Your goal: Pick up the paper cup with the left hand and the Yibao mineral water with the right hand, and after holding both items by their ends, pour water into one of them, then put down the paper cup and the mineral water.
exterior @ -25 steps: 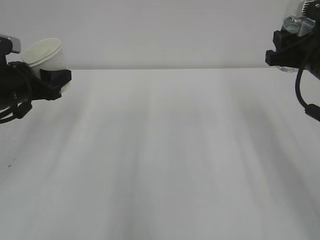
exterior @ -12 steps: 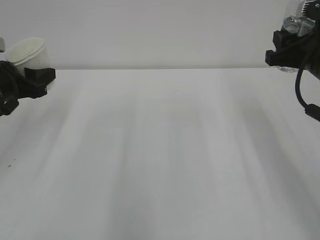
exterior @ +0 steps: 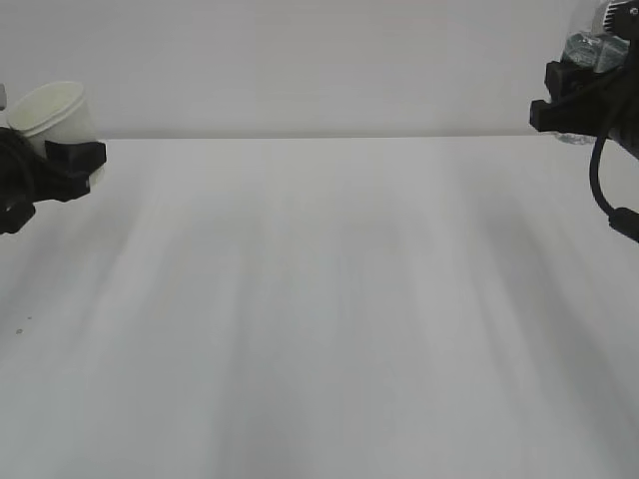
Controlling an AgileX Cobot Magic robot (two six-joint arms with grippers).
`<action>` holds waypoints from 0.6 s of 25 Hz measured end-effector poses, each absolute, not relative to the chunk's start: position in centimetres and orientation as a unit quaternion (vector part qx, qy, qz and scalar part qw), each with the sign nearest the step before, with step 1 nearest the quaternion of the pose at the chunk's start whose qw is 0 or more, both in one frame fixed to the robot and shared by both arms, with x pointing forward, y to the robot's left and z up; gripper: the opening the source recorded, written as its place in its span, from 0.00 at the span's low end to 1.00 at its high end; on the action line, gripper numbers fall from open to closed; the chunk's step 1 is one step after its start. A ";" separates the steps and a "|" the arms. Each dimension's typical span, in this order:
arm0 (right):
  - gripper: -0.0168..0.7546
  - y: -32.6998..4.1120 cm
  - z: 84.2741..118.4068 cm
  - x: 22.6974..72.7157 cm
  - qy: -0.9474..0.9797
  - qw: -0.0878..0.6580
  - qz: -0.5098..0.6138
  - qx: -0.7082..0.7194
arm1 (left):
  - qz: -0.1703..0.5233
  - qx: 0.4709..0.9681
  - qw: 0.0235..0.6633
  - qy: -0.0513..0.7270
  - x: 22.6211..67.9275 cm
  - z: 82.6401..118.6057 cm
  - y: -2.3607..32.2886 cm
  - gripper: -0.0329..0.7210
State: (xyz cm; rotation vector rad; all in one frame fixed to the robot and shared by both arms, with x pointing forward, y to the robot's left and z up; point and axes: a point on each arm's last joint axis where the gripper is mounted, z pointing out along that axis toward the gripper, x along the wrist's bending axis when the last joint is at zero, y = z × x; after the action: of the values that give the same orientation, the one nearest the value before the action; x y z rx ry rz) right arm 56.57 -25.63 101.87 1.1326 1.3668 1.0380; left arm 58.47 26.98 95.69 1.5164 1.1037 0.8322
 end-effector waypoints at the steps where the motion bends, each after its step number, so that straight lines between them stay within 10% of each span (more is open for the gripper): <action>1: 0.60 -25.6 101.9 56.6 0.569 0.516 0.432 0.472 | 0.344 0.634 0.515 0.462 58.5 95.3 27.0 0.54; 15: 0.60 -25.6 101.9 56.6 0.569 0.516 0.432 0.472 | 0.324 0.640 0.500 0.485 59.0 92.2 27.1 0.54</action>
State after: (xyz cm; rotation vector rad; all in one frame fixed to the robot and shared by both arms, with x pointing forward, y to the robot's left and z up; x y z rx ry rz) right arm 56.57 -25.63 101.87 1.1326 1.3668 1.0380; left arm 59.03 27.08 92.17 1.5475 1.1742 0.7842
